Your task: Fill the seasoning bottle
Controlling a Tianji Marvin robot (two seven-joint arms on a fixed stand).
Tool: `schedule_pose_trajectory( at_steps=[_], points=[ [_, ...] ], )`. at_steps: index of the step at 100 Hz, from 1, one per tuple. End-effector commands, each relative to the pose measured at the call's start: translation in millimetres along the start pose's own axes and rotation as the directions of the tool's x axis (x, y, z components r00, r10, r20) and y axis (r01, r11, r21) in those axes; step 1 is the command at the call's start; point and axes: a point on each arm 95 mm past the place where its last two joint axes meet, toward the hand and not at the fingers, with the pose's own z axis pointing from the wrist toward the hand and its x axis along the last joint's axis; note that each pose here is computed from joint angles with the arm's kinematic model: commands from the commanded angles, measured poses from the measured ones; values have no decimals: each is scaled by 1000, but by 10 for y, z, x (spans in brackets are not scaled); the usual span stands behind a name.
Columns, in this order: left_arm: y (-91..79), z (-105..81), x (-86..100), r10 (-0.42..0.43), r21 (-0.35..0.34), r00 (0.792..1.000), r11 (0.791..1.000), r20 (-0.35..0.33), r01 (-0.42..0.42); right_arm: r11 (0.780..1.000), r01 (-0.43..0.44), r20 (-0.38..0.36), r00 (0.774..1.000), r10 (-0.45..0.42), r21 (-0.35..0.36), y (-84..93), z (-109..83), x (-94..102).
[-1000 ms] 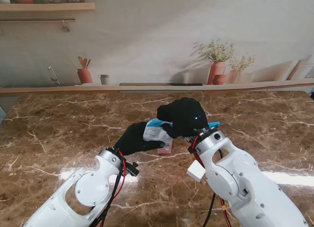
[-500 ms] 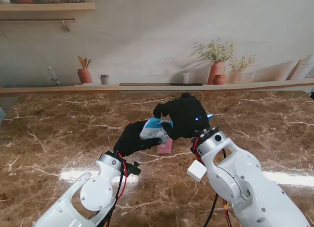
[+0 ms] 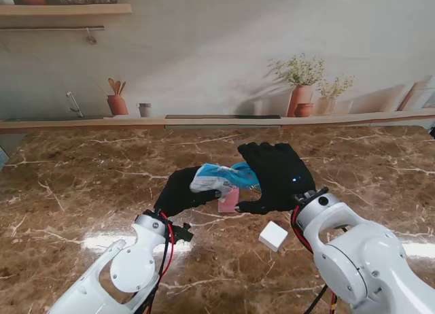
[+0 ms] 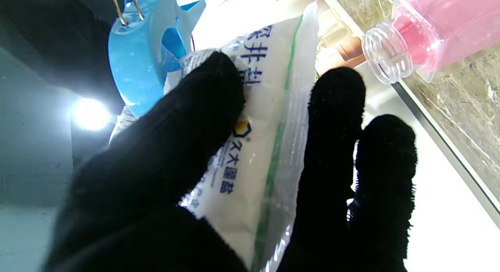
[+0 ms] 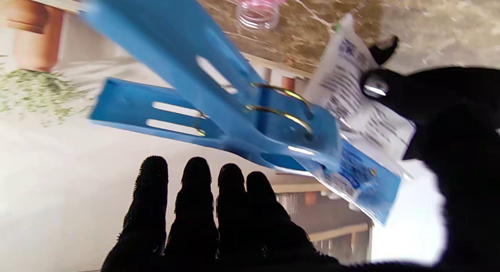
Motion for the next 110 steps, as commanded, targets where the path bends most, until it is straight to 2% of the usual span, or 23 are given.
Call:
schedule_pose_trajectory(
  at_steps=[1, 10, 29, 52, 63, 75, 90, 110],
  points=[
    [9, -8, 26, -10, 9, 1000, 1000, -11, 10, 999, 38, 18, 999, -38, 16, -93, -8, -29],
    [4, -14, 29, -12, 10, 1000, 1000, -16, 12, 996, 68, 53, 996, -71, 63, -155, -12, -60],
    [-26, -17, 42, -11, 15, 1000, 1000, -28, 11, 989, 100, 122, 986, -113, 110, -248, -12, -142],
    [-63, -20, 46, -5, 23, 999, 1000, -35, 6, 981, 107, 153, 979, -132, 161, -353, -8, -235],
    [-66, -27, 41, -7, 24, 999, 1000, -35, 8, 978, 128, 167, 974, -155, 164, -392, -7, -269],
    [-70, -30, 42, -7, 24, 999, 1000, -35, 7, 978, 164, 188, 964, -186, 125, -412, 3, -293],
    [-77, -30, 46, -7, 28, 999, 1000, -36, 8, 978, 209, 218, 954, -206, 12, -416, 26, -316],
    [-78, -42, 43, -6, 29, 999, 1000, -35, 7, 962, 243, 219, 952, -213, -123, -384, 62, -348]
  ],
)
